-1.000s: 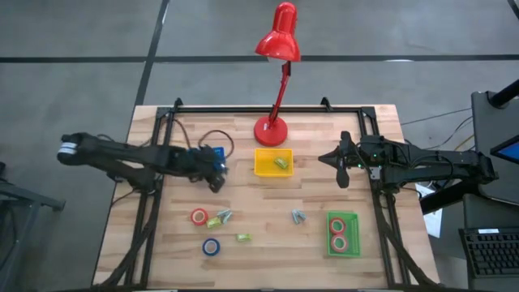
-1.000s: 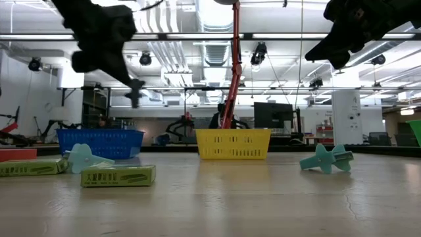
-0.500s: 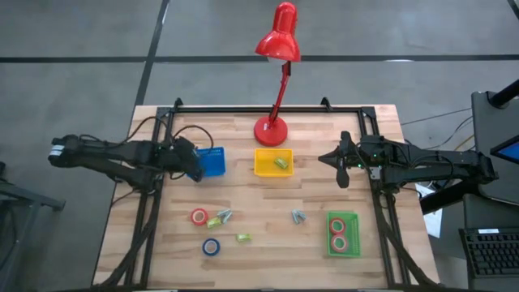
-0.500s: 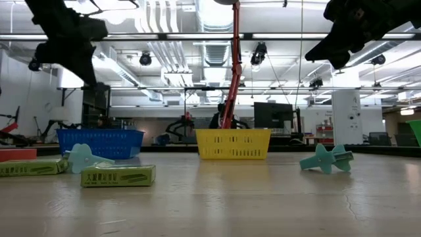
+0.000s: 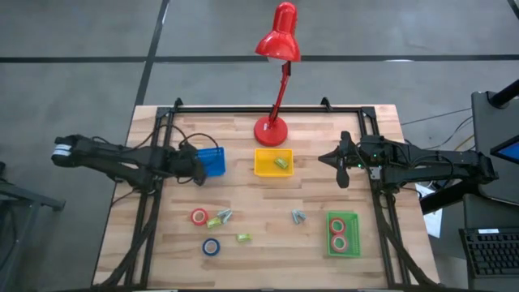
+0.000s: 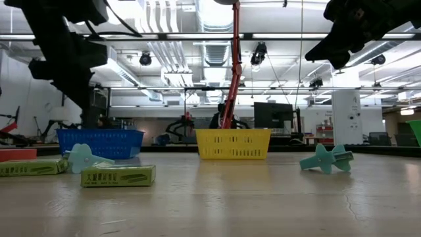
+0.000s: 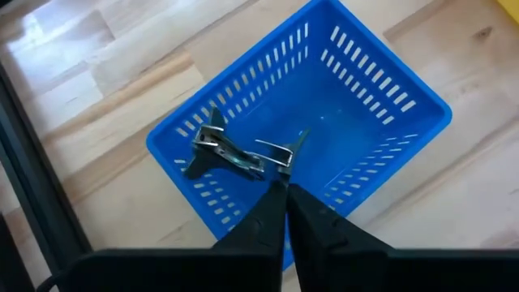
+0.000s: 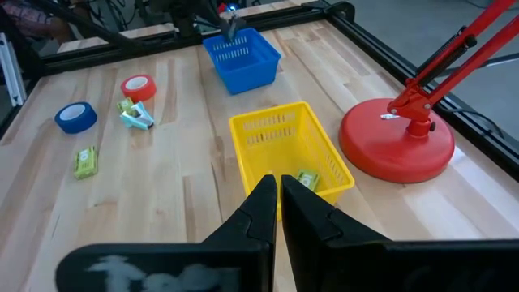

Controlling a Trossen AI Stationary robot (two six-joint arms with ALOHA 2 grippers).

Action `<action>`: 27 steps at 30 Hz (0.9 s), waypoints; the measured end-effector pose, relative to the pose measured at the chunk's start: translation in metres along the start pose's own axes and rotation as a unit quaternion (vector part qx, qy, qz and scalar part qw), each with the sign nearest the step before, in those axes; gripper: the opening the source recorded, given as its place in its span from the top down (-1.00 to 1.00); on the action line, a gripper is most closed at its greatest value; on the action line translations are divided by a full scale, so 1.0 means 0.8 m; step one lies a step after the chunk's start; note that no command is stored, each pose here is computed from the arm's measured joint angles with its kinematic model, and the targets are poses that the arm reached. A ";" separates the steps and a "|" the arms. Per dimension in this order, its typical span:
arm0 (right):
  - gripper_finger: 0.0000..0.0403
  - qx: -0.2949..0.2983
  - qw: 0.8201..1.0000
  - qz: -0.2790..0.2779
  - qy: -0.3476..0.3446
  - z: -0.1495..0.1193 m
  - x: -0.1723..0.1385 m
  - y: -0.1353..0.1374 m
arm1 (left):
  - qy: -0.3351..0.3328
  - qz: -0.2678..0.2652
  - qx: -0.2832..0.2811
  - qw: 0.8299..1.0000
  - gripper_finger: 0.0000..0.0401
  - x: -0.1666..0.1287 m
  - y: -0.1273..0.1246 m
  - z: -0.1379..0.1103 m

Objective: Pick and place Stapler, Stapler remover, tape
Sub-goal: Put the dark green staple remover into the blue bin, then put the left light blue staple remover into the blue bin

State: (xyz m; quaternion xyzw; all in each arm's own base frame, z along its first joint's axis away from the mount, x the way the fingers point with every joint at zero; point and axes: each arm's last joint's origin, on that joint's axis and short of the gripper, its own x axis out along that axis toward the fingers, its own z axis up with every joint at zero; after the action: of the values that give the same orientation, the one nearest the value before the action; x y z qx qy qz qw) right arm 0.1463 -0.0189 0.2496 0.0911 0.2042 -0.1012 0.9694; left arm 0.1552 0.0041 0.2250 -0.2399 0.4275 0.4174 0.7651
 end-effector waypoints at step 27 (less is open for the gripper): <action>0.91 0.000 1.000 0.000 0.000 0.000 0.000 0.000 | -0.039 -0.104 0.027 0.993 0.28 -0.045 -0.025 0.030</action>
State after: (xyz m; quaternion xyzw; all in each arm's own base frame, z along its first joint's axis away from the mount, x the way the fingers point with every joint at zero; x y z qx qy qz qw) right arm 0.1463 -0.0189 0.2497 0.0911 0.2040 -0.1014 0.9694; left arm 0.1729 -0.0049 0.2689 -0.2461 0.3812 0.3327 0.8267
